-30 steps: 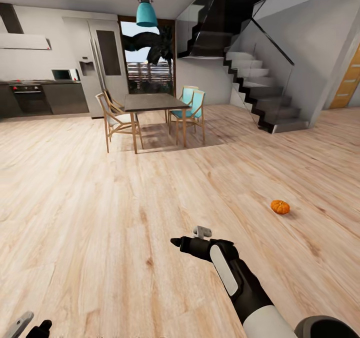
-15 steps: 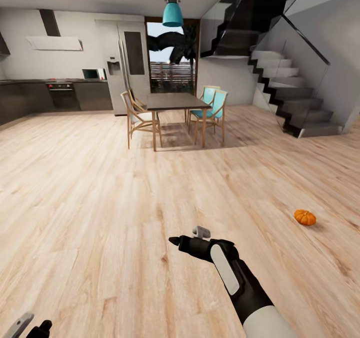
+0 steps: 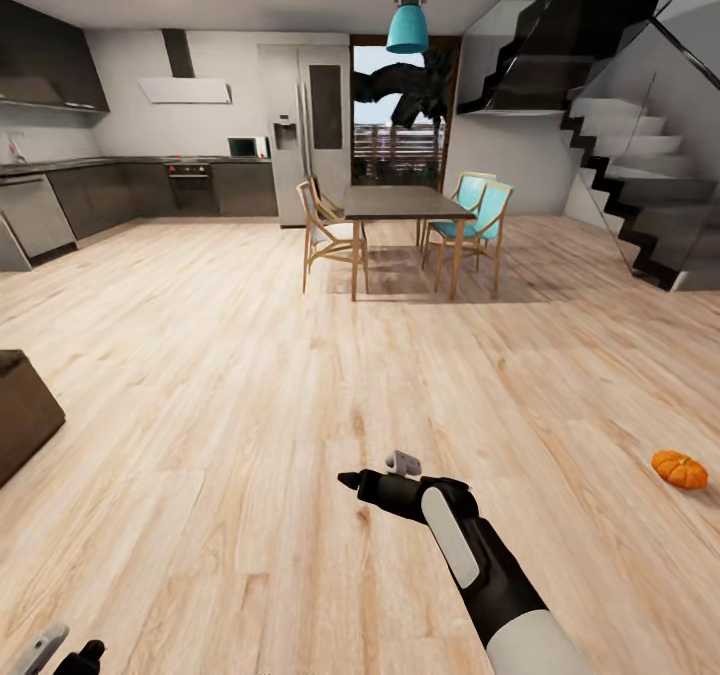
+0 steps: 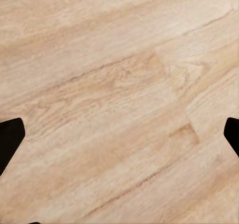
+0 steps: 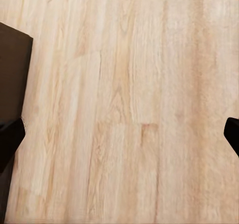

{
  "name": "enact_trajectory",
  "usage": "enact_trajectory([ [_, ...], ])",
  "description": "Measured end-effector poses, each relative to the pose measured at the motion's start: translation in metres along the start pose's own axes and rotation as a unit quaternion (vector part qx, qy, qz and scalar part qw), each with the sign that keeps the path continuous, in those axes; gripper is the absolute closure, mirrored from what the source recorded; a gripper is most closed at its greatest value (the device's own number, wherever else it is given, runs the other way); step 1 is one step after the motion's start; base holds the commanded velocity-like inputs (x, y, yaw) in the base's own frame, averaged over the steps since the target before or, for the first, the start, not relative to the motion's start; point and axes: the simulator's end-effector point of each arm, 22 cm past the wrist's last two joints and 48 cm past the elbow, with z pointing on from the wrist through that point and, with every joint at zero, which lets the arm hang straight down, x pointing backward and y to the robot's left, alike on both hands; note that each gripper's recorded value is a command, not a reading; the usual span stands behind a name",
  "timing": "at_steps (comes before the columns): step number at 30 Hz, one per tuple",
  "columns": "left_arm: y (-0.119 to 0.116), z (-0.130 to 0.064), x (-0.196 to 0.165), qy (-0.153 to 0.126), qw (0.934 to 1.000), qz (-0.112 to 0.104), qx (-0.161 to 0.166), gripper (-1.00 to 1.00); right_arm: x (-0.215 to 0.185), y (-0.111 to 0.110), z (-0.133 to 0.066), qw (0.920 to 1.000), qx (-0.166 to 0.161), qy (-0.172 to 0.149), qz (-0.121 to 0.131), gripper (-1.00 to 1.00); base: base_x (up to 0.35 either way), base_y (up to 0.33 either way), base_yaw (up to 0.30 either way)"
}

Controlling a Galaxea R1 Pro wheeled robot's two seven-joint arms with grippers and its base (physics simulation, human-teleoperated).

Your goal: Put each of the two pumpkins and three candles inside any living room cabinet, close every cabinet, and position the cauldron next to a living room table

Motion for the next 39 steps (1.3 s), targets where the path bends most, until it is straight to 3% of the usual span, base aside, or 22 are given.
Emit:
enact_trajectory([
  [16, 0.005, 0.006, 0.003, 0.007, 0.9999, 0.004, -0.007, -1.00, -0.001, 0.003, 0.000, 0.9999, -0.009, -0.002, 0.012, -1.00, 0.000, 0.000, 0.291],
  [20, -0.005, 0.014, 0.010, 0.017, 0.9998, 0.005, 0.012, -1.00, -0.002, 0.005, 0.000, 0.9998, -0.012, -0.003, 0.016, -1.00, 0.000, 0.000, 0.291],
  [26, -0.003, 0.010, -0.002, 0.009, 0.9998, -0.001, 0.019, -1.00, -0.006, 0.005, -0.001, 0.9998, -0.012, -0.005, 0.016, -1.00, 0.000, 0.000, 0.291],
  [28, 0.003, 0.004, -0.004, 0.014, 0.9997, 0.003, 0.020, -1.00, -0.016, -0.002, -0.004, 0.9994, -0.009, -0.015, 0.029, -1.00, 0.000, 0.000, 0.291],
  [33, 0.039, -0.012, 0.008, 0.033, 0.9991, 0.019, 0.019, -1.00, -0.065, -0.028, -0.017, 0.9945, -0.005, -0.050, 0.092, -1.00, 0.000, 0.000, 0.291],
  [34, 0.044, -0.017, 0.011, 0.036, 0.9984, 0.017, 0.040, -1.00, -0.073, -0.039, -0.019, 0.9894, -0.012, -0.041, 0.139, -1.00, 0.000, 0.000, 0.292],
  [37, 0.056, -0.019, 0.025, 0.046, 0.9977, 0.006, 0.049, -1.00, -0.075, -0.039, -0.022, 0.9808, -0.038, -0.019, 0.191, -1.00, 0.000, 0.000, 0.293],
  [39, 0.065, -0.018, 0.034, 0.053, 0.9976, 0.001, 0.044, -1.00, -0.080, -0.045, -0.027, 0.9773, -0.046, -0.018, 0.206, -1.00, 0.000, 0.000, 0.294],
])
